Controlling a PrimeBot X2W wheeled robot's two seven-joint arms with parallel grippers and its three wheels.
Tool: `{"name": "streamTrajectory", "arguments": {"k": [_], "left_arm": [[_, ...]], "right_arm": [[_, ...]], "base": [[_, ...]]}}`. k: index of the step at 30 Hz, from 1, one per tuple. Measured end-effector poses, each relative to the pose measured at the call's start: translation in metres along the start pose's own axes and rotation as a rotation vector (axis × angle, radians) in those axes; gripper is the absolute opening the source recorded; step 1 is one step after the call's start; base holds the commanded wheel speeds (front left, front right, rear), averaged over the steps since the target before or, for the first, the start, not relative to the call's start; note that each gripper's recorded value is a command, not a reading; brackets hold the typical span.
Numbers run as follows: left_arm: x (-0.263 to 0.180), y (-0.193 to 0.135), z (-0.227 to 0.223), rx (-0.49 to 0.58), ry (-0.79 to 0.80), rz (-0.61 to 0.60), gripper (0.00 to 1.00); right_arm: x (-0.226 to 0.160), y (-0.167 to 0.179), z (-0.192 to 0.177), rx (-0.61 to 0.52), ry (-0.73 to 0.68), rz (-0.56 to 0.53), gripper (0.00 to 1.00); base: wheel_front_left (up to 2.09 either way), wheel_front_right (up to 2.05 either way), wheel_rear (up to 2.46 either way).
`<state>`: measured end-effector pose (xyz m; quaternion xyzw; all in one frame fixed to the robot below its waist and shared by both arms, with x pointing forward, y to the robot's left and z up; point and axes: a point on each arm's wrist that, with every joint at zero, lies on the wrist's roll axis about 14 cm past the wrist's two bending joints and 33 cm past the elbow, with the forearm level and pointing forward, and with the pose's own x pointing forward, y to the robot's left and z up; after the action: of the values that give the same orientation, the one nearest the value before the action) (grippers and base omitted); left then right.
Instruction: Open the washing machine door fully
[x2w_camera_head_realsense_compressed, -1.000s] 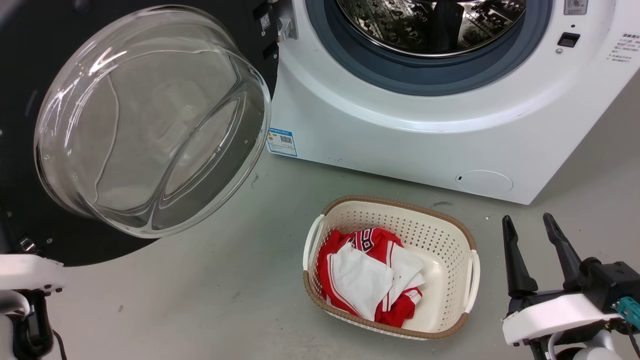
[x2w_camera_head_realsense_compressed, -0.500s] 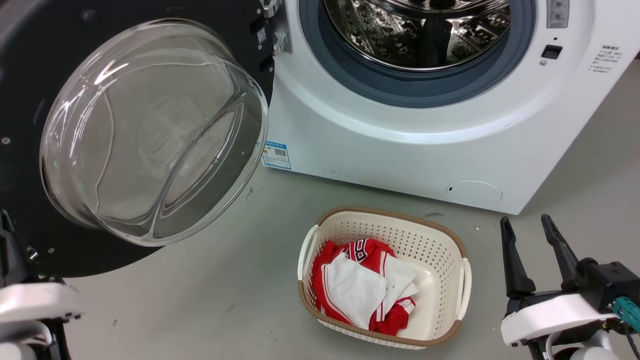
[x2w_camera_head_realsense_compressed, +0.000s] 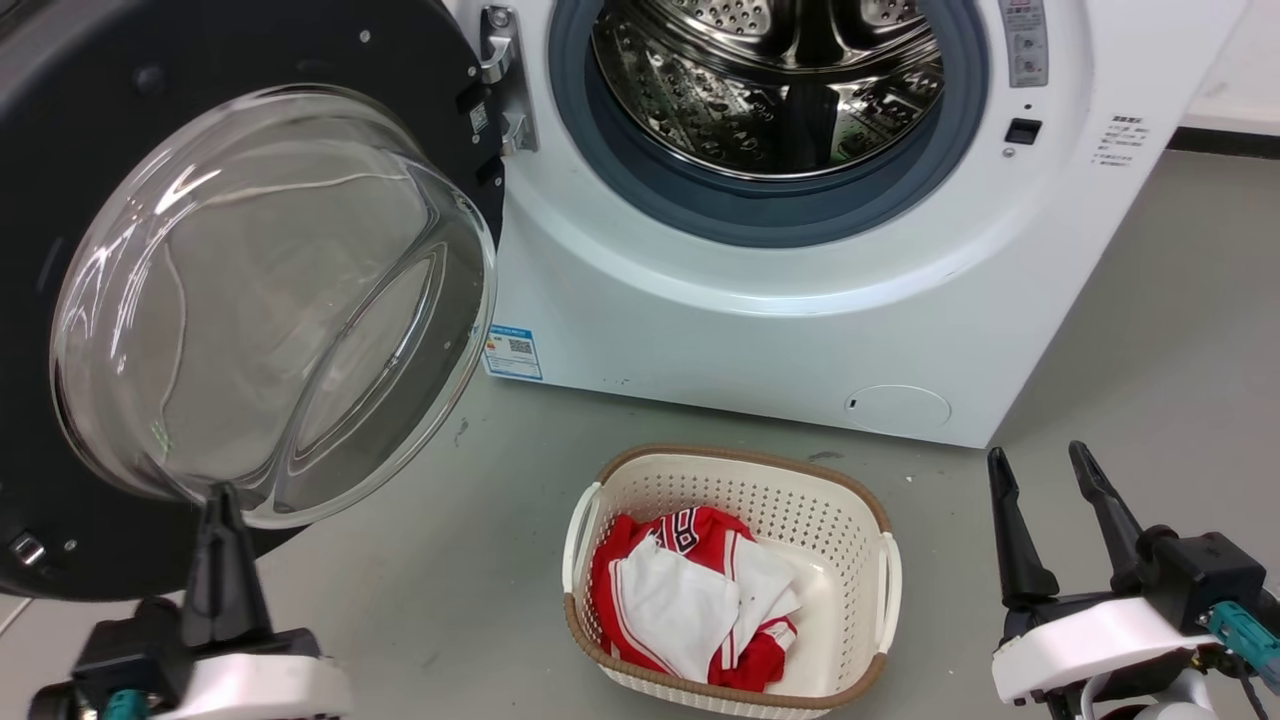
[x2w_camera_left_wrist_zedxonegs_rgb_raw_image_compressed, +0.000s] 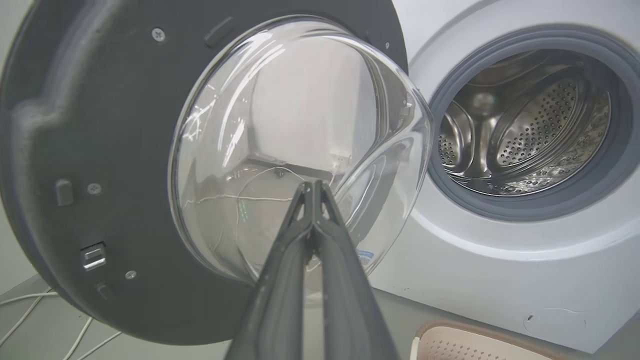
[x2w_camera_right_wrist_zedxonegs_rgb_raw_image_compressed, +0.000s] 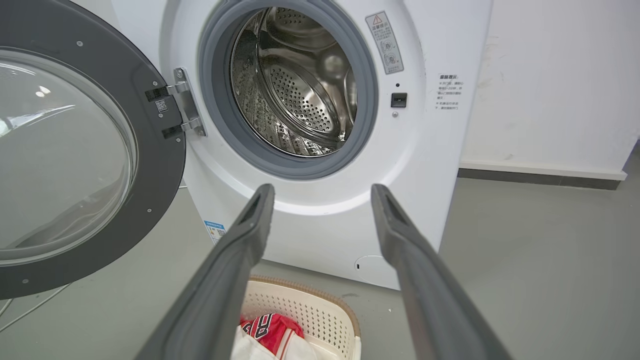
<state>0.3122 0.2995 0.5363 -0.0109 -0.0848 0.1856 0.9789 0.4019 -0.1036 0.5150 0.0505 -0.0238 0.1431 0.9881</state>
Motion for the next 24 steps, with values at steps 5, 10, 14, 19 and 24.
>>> {"name": "streamTrajectory", "arguments": {"k": [5,10,14,19,24], "left_arm": [[0.002,-0.040,-0.003,-0.019,0.001,-0.110,1.00],[0.007,-0.076,-0.001,-0.019,-0.012,-0.221,1.00],[0.018,-0.113,0.008,-0.021,-0.053,-0.327,1.00],[0.023,-0.135,0.013,-0.007,-0.075,-0.389,1.00],[0.026,-0.144,0.017,0.002,-0.094,-0.409,1.00]], "right_arm": [[-0.008,-0.009,0.006,-0.017,-0.012,-0.029,1.00],[-0.017,-0.018,0.013,-0.049,-0.025,-0.060,1.00],[-0.027,-0.035,0.024,-0.086,-0.046,-0.113,1.00],[-0.034,-0.048,0.035,-0.119,-0.063,-0.158,1.00],[-0.040,-0.055,0.043,-0.140,-0.077,-0.183,1.00]], "base": [[0.00,0.00,0.00],[0.00,0.00,0.00],[0.00,0.00,0.00],[0.00,0.00,0.00],[0.00,0.00,0.00]]}}
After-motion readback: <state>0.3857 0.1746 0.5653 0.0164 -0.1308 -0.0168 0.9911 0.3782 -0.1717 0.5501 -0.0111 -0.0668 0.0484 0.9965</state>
